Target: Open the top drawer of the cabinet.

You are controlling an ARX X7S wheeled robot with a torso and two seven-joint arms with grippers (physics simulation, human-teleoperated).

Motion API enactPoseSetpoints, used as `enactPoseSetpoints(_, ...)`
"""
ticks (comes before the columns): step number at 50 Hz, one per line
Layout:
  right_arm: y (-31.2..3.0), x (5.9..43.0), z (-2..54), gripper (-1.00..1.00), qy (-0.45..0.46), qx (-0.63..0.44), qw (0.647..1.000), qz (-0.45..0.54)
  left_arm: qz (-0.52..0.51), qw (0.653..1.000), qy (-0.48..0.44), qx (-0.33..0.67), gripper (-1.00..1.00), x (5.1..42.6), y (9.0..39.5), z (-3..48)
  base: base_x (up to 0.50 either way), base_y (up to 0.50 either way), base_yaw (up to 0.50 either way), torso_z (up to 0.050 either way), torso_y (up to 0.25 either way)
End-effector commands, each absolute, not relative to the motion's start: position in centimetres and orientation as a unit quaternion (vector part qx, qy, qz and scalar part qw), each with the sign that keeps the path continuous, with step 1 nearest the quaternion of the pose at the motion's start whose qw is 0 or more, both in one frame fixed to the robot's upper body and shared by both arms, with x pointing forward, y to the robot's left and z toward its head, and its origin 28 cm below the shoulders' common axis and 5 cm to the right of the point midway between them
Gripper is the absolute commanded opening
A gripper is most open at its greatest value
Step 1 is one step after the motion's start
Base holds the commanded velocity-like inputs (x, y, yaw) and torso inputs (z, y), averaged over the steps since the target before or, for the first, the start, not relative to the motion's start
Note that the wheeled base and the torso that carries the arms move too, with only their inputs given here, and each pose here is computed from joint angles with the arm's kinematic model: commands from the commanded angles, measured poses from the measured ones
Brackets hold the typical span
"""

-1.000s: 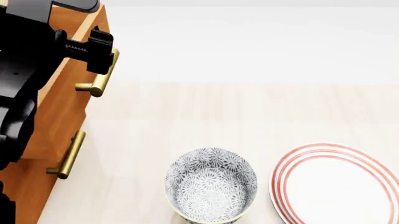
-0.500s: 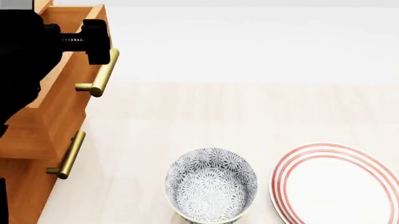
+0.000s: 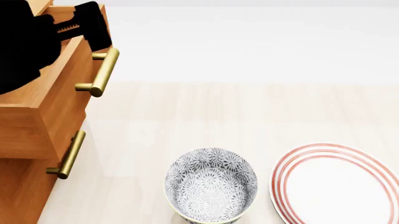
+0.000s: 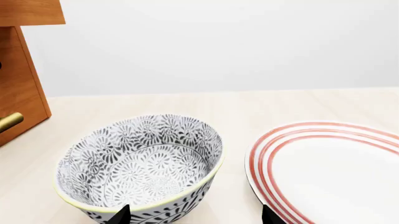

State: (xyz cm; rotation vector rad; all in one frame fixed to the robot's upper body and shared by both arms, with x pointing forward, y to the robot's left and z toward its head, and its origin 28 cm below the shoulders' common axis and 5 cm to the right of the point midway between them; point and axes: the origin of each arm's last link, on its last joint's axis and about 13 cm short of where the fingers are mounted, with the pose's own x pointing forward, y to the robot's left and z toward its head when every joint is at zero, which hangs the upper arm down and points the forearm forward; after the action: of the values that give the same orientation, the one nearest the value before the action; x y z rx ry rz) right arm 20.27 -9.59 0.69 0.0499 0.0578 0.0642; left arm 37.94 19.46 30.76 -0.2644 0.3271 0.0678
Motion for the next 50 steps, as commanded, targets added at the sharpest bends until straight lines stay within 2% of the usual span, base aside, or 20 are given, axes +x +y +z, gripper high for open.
enactPoseSetpoints(1,-9.5,20.5,0.9,1.00,0.022,0.027,0.999,0.034,0.017,0.962,0.197,-0.188,1.00,38.1,18.9,31.4,0.00,0.00,0.00,0.000,0.000)
enactPoseSetpoints(10,-9.5,20.5,0.8,1.00,0.022,0.027,0.999,0.032,0.041,0.956,0.203,-0.207,1.00,38.5,19.2,31.8,0.00,0.00,0.00,0.000,0.000)
enactPoseSetpoints(28,-9.5,20.5,0.9,1.00,0.023,0.028,0.999,0.033,0.023,0.927,0.261,-0.268,1.00,38.7,18.5,31.8,0.00,0.00,0.00,0.000,0.000)
enactPoseSetpoints(50,-9.4,20.4,0.8,1.00,0.027,0.027,0.999,0.035,0.040,0.925,0.265,-0.268,1.00,39.2,19.0,31.0,0.00,0.00,0.00,0.000,0.000)
